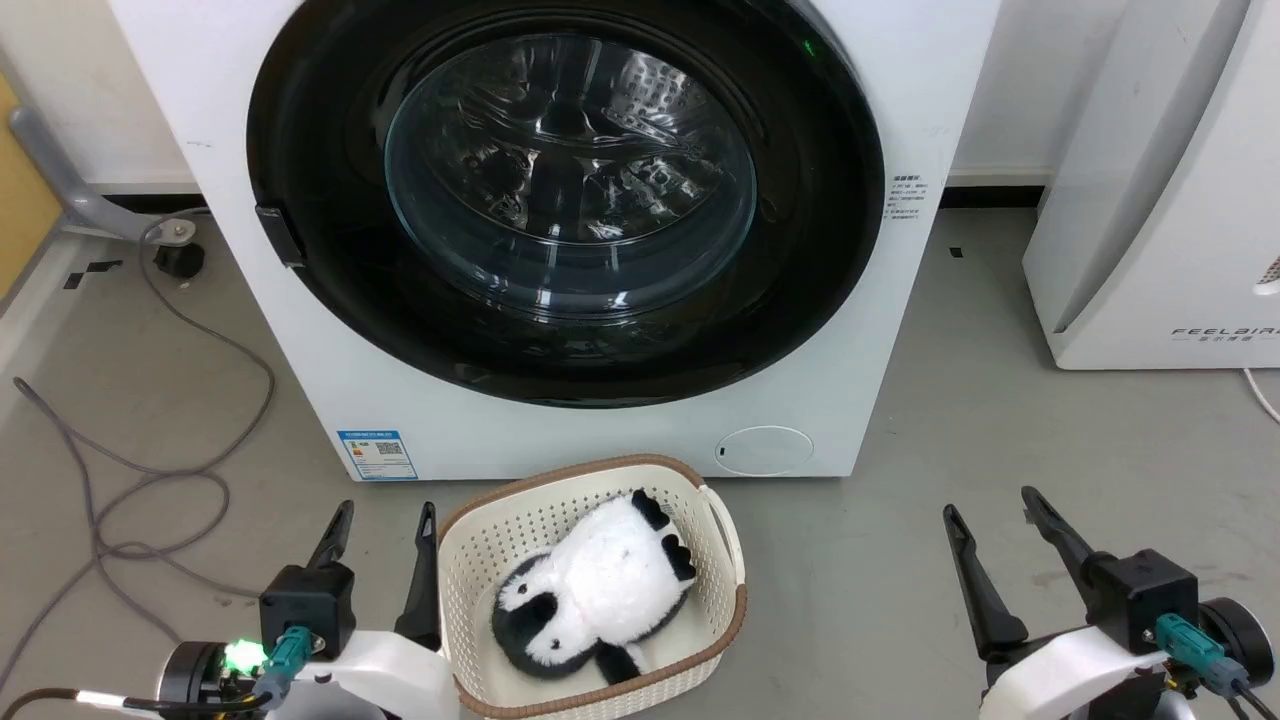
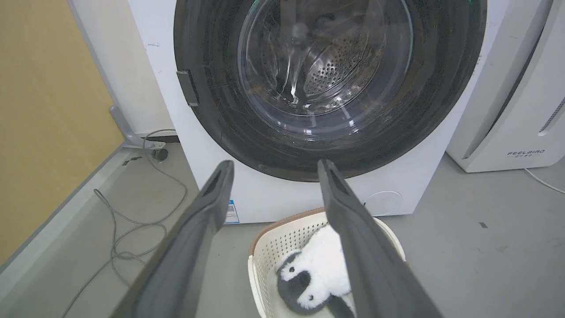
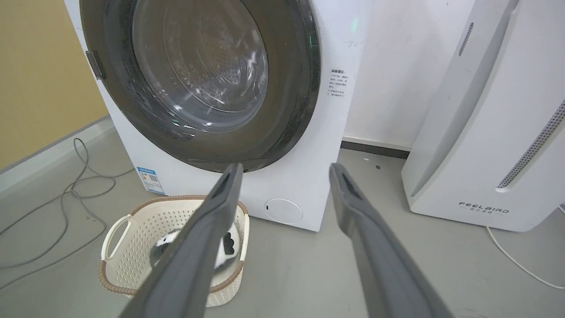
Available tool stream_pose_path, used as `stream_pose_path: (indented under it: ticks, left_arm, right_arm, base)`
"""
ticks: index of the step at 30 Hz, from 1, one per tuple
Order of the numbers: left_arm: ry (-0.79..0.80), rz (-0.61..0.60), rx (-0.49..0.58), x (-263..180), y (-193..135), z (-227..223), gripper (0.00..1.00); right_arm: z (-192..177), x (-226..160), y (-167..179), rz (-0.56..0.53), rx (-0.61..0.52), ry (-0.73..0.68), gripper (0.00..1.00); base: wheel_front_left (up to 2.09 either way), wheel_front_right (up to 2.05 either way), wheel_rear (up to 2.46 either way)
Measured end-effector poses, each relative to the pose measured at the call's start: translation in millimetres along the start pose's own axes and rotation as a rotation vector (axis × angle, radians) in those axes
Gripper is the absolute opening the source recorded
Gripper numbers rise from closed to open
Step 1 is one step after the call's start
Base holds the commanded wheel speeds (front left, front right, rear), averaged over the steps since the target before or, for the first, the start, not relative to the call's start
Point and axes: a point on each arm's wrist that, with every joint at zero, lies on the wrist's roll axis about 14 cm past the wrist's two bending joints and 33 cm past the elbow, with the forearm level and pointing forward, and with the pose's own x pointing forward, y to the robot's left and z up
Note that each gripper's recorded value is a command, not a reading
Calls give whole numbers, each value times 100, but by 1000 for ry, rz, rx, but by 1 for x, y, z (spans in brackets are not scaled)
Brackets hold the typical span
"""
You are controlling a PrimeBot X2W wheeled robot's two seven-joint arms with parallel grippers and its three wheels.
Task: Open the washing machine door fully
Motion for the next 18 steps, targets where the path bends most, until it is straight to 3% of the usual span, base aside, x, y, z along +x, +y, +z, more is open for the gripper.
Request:
stream_pose_path:
  ticks: [18]
  left_arm:
    - [-14, -29, -20, 0, -7, -2, 100]
  right_arm:
    - [2, 3, 0, 4, 78, -34, 100]
  base:
    - [0, 0, 0]
